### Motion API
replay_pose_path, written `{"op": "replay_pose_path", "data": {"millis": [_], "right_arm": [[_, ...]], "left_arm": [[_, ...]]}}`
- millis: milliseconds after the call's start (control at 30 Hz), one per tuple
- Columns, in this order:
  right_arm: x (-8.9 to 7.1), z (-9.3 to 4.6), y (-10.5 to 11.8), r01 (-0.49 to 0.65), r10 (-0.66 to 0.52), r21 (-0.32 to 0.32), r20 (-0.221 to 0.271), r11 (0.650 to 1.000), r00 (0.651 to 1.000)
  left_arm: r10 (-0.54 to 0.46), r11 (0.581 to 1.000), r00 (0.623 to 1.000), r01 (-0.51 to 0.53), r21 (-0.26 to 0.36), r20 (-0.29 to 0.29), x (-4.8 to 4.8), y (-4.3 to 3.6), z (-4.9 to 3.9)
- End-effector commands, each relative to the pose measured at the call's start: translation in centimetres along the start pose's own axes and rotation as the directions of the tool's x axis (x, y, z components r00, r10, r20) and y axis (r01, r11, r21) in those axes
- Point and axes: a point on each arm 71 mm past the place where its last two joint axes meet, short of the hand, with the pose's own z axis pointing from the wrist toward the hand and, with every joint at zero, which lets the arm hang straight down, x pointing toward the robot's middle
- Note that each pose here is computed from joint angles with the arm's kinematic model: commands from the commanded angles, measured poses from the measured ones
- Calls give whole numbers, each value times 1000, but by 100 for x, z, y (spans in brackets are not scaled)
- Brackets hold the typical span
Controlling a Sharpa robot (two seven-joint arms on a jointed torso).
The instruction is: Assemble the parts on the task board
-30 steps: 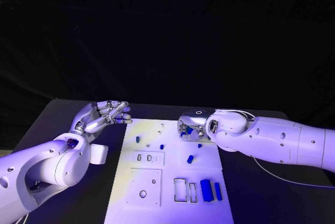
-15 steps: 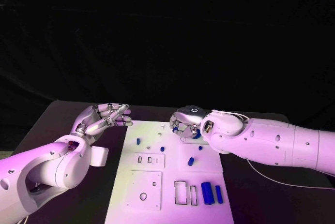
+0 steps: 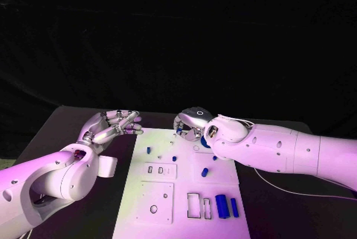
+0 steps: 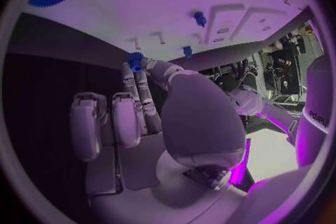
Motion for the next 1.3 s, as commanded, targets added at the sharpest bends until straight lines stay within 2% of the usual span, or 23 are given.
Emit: {"op": "replay_pose_path", "data": {"millis": [33,333,1300], "right_arm": [[10,30,14,3,-3,0,22,1000,1000],[68,92,27,3,-3,0,5,1000,1000],[214,154,33,6,-6,10,-48,1000,999]], "left_arm": [[-16,1000,1000,16,6,-23,38,-14,7],[-16,1000,1000,16,8,-26,44,-37,-4],[-16,1000,999,17,10,-27,48,-50,2]]}}
